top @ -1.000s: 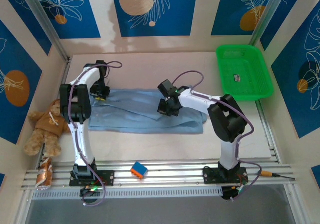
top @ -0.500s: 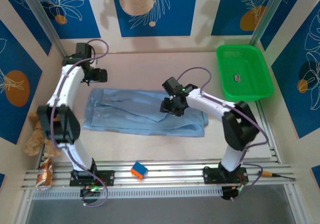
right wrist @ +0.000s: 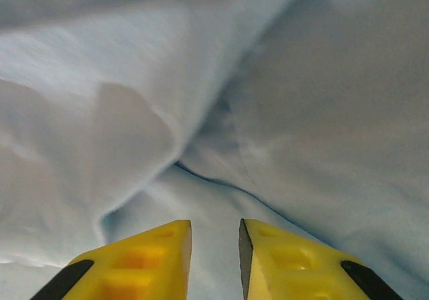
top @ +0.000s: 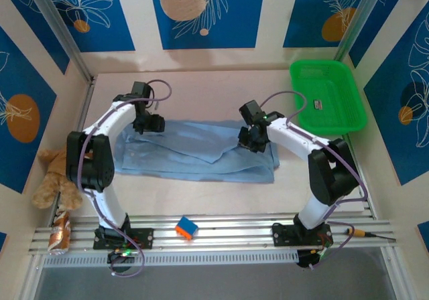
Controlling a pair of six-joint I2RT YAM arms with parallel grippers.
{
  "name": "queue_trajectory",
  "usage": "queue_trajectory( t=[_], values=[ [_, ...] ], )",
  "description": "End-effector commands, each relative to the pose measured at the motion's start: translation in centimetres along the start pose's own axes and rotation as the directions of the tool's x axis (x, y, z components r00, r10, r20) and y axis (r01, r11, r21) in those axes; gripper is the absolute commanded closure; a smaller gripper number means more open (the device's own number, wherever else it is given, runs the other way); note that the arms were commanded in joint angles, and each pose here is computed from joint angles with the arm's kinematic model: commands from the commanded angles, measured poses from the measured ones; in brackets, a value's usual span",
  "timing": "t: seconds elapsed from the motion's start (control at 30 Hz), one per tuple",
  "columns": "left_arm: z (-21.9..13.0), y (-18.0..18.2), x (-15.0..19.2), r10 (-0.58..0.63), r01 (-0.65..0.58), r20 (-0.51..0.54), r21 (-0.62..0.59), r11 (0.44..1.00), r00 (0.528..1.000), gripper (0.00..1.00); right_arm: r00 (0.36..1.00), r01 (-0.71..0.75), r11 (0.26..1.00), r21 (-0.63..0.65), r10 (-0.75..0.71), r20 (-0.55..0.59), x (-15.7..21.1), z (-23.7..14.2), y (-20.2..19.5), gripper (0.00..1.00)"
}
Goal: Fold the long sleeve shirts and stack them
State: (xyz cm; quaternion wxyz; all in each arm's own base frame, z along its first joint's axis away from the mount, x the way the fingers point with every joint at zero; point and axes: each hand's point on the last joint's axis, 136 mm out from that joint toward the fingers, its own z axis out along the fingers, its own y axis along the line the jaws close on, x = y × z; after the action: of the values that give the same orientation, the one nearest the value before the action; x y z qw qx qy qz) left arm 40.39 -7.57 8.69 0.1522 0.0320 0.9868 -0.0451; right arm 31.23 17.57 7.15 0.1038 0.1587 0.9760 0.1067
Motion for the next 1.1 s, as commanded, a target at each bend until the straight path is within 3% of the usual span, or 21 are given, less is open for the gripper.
queue_trajectory(
  t=[0.0,0.17,0.33,0.67,0.83,1.07],
  values=[
    [1.9,1.2,0.1,-0.060,0.059,-0.010,-0.037,0.998,0.998,0.42,0.998,-0.059,0.998,0.026,0.059,-0.021,1.3,1.2,-1.1,0.75],
    [4.6,2.2,1.9,-0.106,0.102,-0.065,-0.060,0.993,0.992,0.43,0.994,-0.104,0.990,0.090,0.107,-0.032,1.5,3.4,-2.8,0.77],
    [5.6,2.8,3.1,-0.140,0.135,-0.092,-0.062,0.989,0.986,0.42,0.983,-0.181,0.977,0.109,0.184,-0.018,-0.6,5.4,-3.3,0.77],
    [5.9,2.3,6.2,-0.208,0.208,-0.146,-0.015,0.978,0.967,0.42,0.941,-0.338,0.941,0.023,0.338,-0.001,-9.0,9.4,0.0,0.77],
    [5.3,0.0,8.2,-0.278,0.297,-0.156,0.109,0.949,0.948,0.43,0.929,-0.367,0.916,-0.161,0.369,-0.019,-15.1,11.2,4.9,0.76],
    [4.3,-4.2,11.5,-0.325,0.375,-0.210,0.281,0.884,0.922,0.43,0.966,-0.238,0.838,-0.490,0.259,-0.027,-21.8,10.1,14.0,0.71]
  ],
)
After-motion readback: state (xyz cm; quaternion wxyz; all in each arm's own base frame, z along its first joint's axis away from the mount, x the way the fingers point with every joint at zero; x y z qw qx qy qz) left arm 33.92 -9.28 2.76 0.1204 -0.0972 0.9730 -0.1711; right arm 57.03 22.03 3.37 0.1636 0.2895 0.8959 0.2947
